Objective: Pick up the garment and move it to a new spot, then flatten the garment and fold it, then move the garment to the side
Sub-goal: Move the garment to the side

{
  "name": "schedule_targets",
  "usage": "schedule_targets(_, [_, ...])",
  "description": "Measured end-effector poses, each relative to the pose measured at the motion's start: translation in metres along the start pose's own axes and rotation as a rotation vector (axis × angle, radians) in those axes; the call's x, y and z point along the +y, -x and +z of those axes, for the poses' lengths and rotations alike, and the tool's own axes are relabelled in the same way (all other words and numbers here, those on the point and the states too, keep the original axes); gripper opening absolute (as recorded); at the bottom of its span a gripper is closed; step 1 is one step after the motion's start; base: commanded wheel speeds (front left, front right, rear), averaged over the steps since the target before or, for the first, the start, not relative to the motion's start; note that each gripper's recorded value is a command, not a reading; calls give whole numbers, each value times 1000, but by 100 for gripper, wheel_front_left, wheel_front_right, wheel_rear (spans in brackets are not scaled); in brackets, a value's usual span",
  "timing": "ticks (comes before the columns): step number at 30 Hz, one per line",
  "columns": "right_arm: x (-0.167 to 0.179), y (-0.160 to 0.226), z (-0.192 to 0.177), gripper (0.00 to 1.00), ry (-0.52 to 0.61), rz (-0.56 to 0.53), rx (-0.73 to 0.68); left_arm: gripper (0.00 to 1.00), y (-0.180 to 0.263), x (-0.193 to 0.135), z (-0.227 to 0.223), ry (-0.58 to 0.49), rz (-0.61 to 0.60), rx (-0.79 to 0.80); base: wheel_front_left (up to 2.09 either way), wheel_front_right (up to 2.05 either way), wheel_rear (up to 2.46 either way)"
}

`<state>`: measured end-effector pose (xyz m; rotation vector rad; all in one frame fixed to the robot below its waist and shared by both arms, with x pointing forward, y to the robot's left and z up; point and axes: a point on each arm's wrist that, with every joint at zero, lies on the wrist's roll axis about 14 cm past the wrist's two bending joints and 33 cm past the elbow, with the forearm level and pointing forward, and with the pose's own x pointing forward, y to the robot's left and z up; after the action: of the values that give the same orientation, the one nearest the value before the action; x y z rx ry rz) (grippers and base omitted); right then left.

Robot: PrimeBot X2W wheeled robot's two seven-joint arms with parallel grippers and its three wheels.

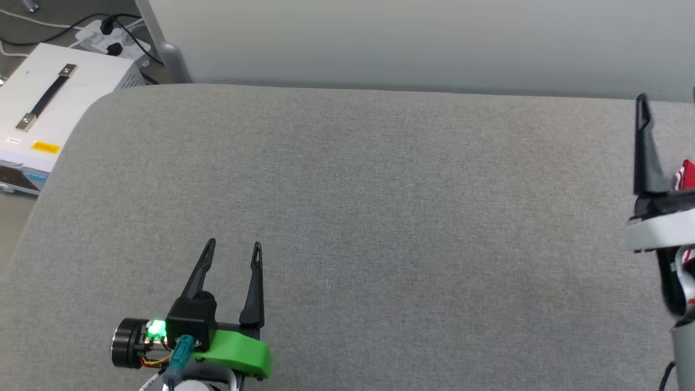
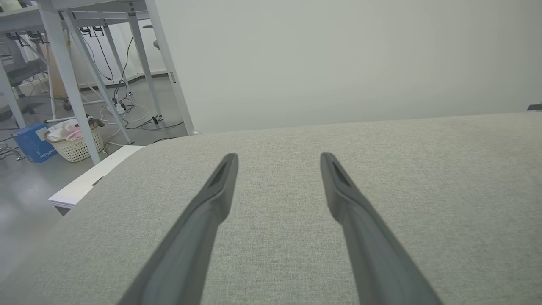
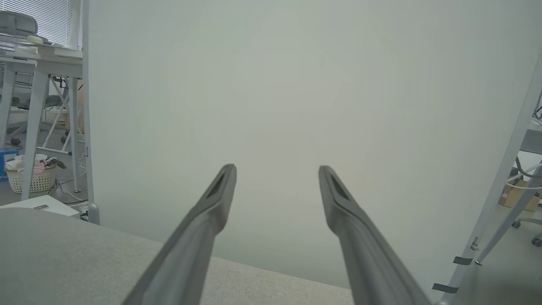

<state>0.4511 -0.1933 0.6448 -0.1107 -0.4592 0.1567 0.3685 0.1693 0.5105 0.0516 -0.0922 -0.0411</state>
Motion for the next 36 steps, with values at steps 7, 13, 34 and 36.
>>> schedule_targets(7, [51,31,-21,100,-85,59,81,100,11,9,6,-6,29,-13,0,0,0])
schedule_targets(13, [68,66,-36,100,-152,37,160,100,21,11,9,-5,37,-21,0,0,0])
schedule_targets(34, [54,145,-54,100,-199,-78,303,100,36,1,18,17,5,-51,0,0,0])
schedule_targets(36, [53,146,-55,100,-208,-82,305,100,36,1,18,18,2,-49,0,0,0])
